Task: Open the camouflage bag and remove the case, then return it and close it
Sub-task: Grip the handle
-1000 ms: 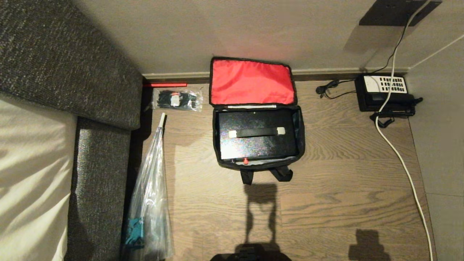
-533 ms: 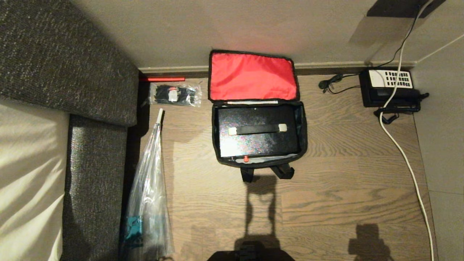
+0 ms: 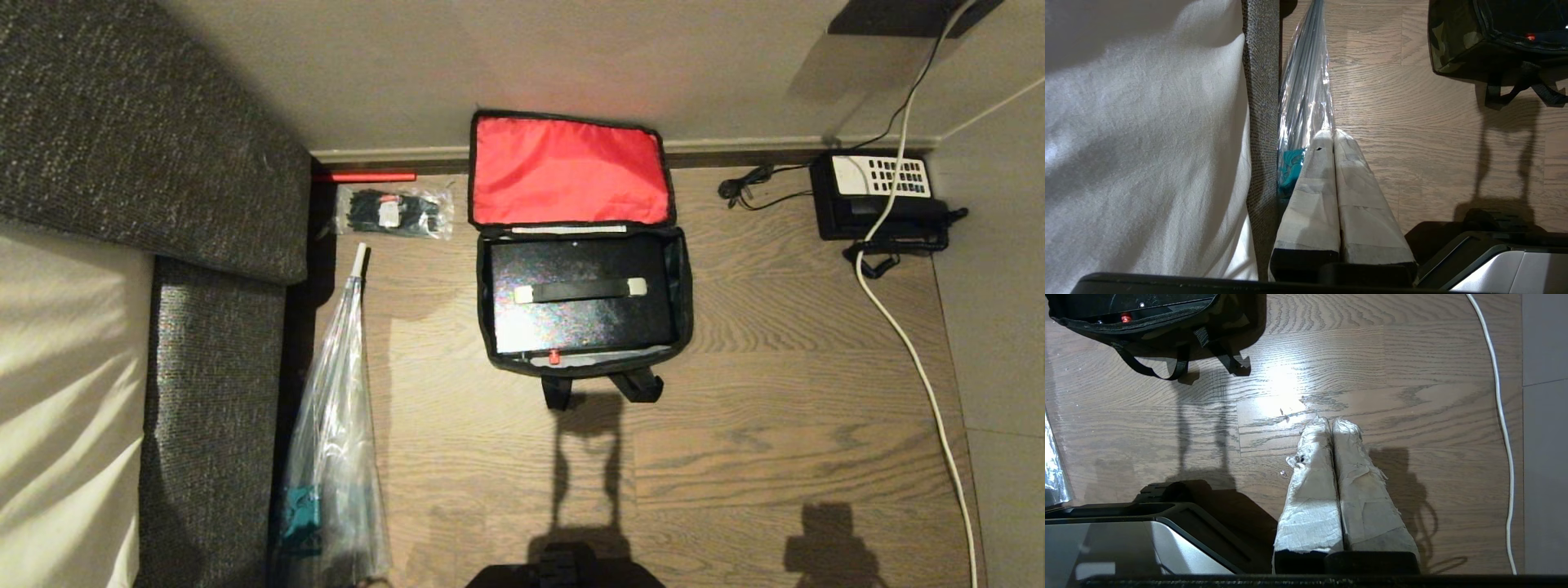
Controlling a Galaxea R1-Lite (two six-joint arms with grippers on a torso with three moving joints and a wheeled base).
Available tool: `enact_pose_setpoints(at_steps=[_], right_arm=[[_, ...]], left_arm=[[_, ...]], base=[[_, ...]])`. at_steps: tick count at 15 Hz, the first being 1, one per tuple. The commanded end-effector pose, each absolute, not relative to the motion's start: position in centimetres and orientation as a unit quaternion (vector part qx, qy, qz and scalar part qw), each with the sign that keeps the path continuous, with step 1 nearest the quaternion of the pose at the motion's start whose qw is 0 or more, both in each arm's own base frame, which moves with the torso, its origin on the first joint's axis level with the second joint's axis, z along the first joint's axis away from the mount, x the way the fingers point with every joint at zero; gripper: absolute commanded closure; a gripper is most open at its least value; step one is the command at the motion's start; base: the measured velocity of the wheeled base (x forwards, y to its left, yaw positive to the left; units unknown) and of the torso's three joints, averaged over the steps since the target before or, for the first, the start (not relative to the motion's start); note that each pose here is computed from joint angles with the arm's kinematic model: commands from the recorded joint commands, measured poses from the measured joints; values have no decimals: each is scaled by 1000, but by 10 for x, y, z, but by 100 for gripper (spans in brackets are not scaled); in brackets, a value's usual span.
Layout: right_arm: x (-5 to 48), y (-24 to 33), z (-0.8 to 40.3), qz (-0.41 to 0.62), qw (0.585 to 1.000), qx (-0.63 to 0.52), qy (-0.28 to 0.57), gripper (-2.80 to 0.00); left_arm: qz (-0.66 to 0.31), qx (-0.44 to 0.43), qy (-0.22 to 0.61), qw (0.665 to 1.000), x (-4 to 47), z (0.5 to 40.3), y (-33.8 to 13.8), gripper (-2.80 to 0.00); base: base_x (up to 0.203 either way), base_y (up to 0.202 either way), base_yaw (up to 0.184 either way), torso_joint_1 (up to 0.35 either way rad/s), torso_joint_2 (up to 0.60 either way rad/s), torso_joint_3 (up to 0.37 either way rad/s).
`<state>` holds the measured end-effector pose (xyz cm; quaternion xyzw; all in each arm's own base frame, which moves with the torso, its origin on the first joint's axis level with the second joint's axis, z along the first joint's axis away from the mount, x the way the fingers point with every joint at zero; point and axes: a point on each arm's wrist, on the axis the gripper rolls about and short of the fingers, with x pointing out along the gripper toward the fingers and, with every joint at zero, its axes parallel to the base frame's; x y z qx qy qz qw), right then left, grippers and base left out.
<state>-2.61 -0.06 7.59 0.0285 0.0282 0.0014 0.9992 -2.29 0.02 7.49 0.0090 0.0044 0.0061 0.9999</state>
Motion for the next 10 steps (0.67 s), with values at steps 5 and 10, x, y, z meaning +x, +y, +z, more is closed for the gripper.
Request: enact_pose_setpoints(at_steps=[5, 10], right_arm=[[-28, -1, 75, 2, 999, 29, 15, 0], [-28, -1, 75, 2, 999, 30, 14, 0]], left_arm=[[6, 2, 4, 1000, -23, 74, 0, 0], [-7, 30, 9, 999, -23, 75, 0, 0]], base=[[-90, 0, 2, 3, 1, 2], [0, 0, 0, 0, 0, 0]])
